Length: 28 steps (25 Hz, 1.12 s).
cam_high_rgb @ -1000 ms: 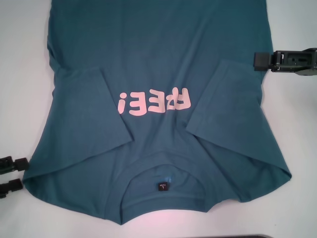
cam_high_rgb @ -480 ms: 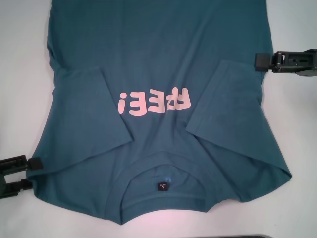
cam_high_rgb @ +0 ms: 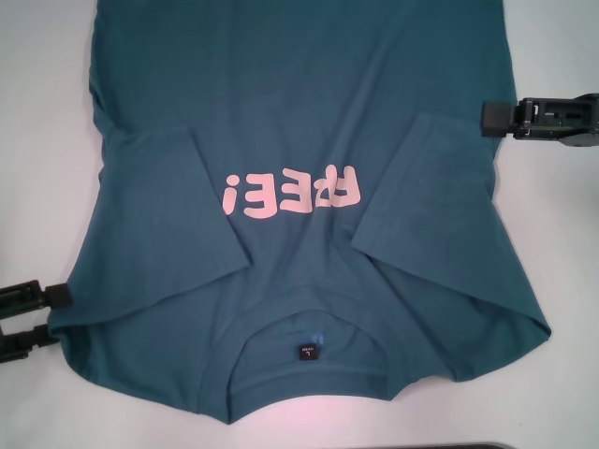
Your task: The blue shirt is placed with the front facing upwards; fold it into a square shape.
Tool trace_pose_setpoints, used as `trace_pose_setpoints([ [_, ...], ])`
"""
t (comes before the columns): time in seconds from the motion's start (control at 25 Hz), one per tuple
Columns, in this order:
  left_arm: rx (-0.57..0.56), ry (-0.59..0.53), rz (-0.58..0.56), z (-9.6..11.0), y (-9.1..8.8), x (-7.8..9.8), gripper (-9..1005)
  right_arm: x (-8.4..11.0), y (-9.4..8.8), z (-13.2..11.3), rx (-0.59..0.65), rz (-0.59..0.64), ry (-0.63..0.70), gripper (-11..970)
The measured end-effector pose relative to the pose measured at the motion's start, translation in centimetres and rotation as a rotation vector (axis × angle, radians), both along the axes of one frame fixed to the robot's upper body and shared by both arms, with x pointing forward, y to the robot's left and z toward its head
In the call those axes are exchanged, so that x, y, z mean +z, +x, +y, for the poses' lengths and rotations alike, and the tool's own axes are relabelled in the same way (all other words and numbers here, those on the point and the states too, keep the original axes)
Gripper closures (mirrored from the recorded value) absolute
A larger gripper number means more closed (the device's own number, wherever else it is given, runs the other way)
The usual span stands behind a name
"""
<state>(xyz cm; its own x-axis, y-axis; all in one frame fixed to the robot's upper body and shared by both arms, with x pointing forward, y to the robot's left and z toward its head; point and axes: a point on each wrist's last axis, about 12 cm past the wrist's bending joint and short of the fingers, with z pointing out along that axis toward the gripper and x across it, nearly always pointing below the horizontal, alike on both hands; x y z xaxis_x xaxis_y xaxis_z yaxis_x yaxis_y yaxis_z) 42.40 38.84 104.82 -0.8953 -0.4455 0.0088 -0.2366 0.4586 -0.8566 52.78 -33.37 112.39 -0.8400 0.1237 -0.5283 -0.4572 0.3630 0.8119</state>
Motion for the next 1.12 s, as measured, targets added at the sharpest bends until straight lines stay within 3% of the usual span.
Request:
trace_pose_setpoints([
  [0.6,0.004,0.054,0.029,0.6,-0.3,-0.1,232,0.1,0.2,0.0,0.001,-0.006,-0.004,217],
  [1.12,-0.046,0.045,0.038,-0.9,0.9,-0.2,282,0.1,0.1,0.0,0.004,-0.001,0.001,217],
])
